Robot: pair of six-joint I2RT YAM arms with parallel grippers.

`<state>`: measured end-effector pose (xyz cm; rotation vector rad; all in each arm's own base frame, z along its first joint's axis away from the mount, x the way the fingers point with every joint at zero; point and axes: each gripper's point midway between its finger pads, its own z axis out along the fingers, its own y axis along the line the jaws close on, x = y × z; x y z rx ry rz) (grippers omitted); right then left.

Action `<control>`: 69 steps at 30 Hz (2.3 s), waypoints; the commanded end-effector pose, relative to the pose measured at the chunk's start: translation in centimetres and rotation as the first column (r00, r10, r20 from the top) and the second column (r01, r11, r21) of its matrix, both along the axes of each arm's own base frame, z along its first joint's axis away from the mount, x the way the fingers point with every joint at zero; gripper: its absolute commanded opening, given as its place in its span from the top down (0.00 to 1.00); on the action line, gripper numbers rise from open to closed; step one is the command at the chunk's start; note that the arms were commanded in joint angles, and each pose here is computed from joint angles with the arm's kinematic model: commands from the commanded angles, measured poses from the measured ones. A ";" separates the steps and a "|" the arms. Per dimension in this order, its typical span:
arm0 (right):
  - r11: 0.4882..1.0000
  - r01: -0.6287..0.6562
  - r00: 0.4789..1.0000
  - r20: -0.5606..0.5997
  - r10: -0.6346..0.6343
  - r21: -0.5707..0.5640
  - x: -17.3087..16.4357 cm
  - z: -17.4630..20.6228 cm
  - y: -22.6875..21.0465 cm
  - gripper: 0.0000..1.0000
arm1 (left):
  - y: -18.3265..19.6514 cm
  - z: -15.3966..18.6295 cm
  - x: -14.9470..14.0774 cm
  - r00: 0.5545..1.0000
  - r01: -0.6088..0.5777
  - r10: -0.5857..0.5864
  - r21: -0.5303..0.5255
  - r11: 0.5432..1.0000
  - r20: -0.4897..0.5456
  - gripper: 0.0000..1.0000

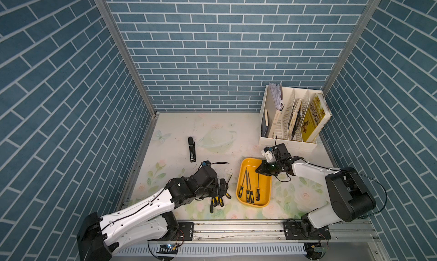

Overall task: Put the file tool into the storage box
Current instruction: Place the file tool in the storage box, then pick up the file tool from the center of the board.

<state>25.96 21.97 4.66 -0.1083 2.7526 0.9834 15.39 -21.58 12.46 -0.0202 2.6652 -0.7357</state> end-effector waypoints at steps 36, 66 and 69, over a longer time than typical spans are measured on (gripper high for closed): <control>0.996 0.051 0.998 -0.036 -0.049 0.073 -2.1 -0.1 -0.3 0.65 | 1.7 -3.2 -0.6 0.998 -0.037 0.042 0.092 0.995 -0.053 0.00; 0.998 0.006 0.996 0.091 -0.012 0.060 1.2 5.6 0.7 0.61 | 3.2 -7.8 -2.6 0.984 -0.043 0.077 0.206 0.978 -0.159 0.13; 0.998 0.000 0.996 0.091 -0.005 0.057 1.1 5.4 0.7 0.61 | 3.1 -8.4 -2.3 0.983 -0.047 0.086 0.233 0.971 -0.161 0.17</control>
